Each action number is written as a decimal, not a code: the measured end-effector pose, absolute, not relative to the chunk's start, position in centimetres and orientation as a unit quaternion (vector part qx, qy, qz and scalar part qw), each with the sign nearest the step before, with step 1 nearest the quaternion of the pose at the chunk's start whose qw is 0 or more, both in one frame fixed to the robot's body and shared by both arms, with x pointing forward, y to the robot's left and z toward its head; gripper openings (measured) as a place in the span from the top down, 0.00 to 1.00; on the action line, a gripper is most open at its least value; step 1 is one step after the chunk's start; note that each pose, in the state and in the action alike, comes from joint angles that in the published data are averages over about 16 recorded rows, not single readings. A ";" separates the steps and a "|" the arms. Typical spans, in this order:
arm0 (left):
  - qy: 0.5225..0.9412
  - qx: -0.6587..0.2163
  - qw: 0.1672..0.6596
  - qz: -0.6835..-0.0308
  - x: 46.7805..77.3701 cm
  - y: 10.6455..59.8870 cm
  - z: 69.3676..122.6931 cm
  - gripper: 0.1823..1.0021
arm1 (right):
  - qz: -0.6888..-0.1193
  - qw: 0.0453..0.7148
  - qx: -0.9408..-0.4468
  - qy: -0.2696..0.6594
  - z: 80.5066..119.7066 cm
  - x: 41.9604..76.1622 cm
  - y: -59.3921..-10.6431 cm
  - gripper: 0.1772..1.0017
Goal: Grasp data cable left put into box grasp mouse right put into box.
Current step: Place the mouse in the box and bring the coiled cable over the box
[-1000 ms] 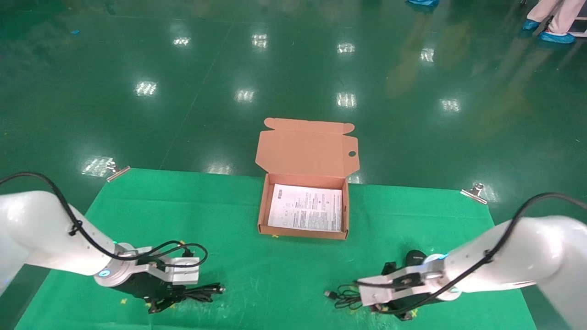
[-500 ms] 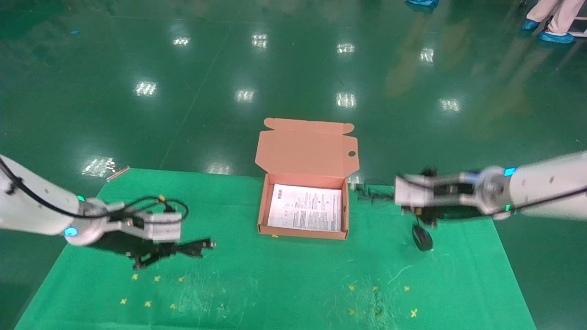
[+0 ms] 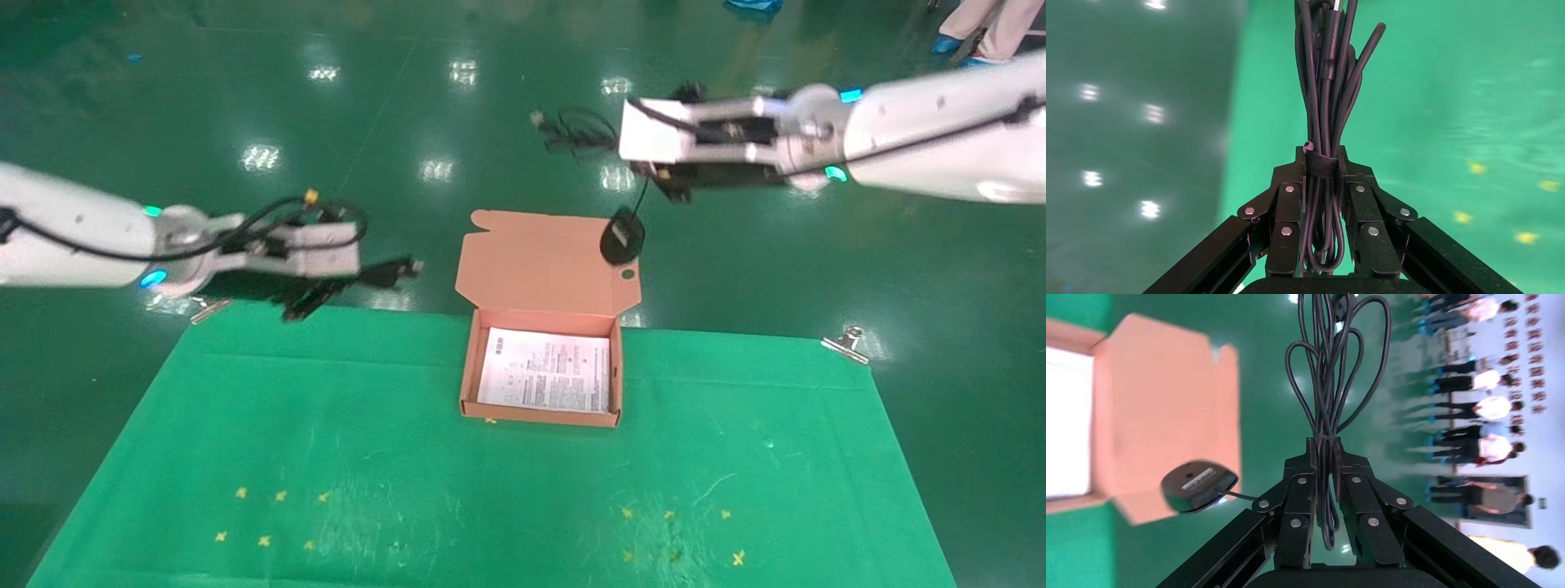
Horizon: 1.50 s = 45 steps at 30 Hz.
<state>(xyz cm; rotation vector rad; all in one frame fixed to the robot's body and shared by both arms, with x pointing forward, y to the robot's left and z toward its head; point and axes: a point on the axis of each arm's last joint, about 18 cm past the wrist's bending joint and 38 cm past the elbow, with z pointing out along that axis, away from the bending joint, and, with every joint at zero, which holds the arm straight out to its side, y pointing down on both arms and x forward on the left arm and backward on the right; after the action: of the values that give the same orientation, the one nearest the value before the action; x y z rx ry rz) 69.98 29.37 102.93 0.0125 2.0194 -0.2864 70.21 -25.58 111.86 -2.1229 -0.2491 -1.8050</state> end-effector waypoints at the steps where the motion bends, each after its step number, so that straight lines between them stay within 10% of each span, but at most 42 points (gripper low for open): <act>1: 0.838 0.006 0.532 -0.121 70.1 29.0 103.6 0.89 | -0.642 0.175 -0.741 -0.092 112.6 70.3 -25.0 0.95; 23: 0.757 0.011 0.638 -0.142 71.7 24.0 112.7 0.90 | -0.687 0.234 -0.673 -0.143 119.6 71.5 -17.8 0.95; 45: 0.797 -0.017 0.595 -0.099 71.9 26.4 107.3 0.90 | -0.642 0.240 -0.717 -0.128 112.8 73.9 -17.0 0.95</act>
<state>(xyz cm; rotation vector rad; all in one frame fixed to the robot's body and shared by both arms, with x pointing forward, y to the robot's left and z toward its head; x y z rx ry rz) 71.91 26.43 107.26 -0.0386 1.8526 -0.2311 73.87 -17.02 112.80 -1.9612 -0.3500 -1.7578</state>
